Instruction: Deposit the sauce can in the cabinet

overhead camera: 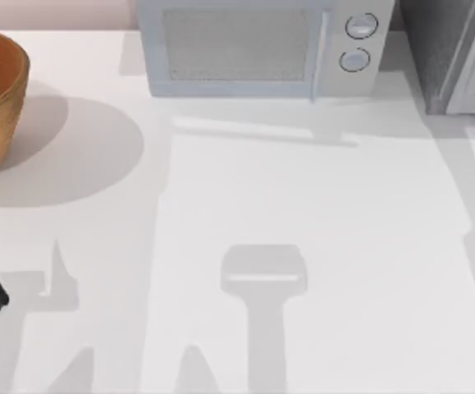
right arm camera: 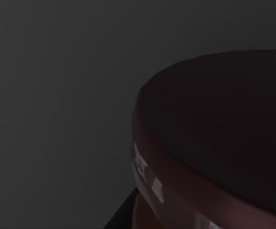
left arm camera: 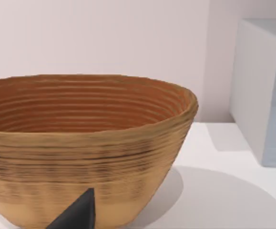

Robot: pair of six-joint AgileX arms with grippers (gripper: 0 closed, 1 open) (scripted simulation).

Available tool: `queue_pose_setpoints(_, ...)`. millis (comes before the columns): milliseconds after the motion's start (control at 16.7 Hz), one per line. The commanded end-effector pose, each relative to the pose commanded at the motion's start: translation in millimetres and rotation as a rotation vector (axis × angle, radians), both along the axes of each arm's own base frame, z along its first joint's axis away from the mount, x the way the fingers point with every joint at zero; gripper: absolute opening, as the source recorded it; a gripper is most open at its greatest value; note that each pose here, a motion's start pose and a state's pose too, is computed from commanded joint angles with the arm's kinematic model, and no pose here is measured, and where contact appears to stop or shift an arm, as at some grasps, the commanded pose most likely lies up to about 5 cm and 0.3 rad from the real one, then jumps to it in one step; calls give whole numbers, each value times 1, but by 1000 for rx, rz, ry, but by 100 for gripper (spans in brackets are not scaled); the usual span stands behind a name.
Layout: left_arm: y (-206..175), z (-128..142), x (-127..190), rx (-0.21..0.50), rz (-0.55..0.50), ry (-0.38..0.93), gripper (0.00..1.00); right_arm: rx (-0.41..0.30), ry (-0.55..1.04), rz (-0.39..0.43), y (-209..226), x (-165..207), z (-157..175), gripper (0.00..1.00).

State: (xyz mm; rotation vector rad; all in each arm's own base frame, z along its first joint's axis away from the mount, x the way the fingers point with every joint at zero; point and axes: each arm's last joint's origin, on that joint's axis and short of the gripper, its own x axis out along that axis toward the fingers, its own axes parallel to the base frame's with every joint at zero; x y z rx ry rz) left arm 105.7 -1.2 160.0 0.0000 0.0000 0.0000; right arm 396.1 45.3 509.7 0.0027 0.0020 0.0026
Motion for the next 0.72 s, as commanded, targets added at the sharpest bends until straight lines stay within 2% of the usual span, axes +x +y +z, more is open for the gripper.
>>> queue_pose_setpoints(360, 0, 0, 0, 0, 0, 0, 100, 0, 0, 0, 0, 0, 0, 98)
queue_pose_setpoints(720, 0, 0, 0, 0, 0, 0, 100, 0, 0, 0, 0, 0, 0, 100)
